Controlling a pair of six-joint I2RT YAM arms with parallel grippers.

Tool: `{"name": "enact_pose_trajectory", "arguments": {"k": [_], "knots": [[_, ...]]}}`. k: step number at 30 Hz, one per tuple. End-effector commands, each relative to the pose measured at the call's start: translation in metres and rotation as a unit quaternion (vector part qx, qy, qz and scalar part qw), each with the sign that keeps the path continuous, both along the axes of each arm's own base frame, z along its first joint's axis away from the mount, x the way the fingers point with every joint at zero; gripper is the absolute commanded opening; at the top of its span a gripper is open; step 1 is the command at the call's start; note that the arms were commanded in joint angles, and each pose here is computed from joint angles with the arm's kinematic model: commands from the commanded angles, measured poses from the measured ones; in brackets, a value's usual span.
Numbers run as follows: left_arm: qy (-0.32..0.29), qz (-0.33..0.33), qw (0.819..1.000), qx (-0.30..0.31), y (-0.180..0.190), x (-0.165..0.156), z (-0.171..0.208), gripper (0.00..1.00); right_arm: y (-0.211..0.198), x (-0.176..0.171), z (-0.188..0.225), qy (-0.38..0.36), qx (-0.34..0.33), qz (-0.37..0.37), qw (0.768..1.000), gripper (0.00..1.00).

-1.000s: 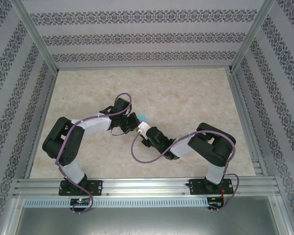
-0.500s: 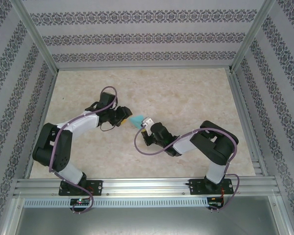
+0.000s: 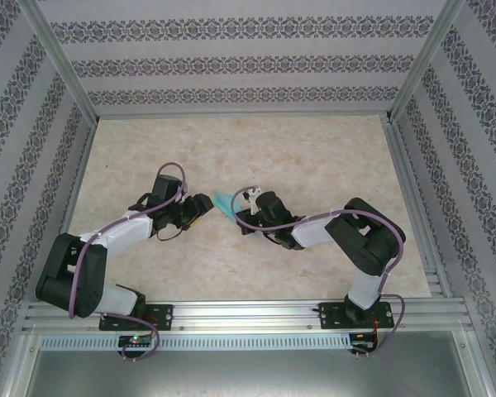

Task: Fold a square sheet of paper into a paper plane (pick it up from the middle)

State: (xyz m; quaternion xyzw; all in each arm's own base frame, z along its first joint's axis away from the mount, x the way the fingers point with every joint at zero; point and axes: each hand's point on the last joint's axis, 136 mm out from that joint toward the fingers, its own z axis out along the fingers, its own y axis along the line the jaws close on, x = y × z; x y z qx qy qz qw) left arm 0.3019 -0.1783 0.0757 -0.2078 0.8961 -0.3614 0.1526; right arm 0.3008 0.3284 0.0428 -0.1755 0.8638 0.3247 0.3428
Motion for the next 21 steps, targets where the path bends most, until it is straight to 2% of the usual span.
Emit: {"name": "enact_pose_trajectory", "arguments": {"k": [1, 6, 16, 21], "knots": [[-0.069, -0.033, 0.997, -0.028, -0.013, 0.009, 0.021, 0.67, 0.004, -0.005, -0.001, 0.045, 0.029, -0.005, 0.999, 0.00], [-0.088, -0.059, 0.994, -0.030, -0.027, 0.006, 0.023, 0.67, 0.005, -0.010, 0.001, 0.068, 0.052, -0.001, 0.996, 0.00], [-0.084, -0.089, 0.991, -0.047, -0.053, 0.003, 0.010, 0.50, 0.010, -0.016, -0.011, 0.123, 0.083, 0.012, 0.989, 0.02], [-0.076, -0.093, 0.992, -0.049, -0.057, 0.002, 0.002, 0.48, 0.011, -0.018, -0.013, 0.136, 0.093, 0.015, 0.986, 0.06]]}}
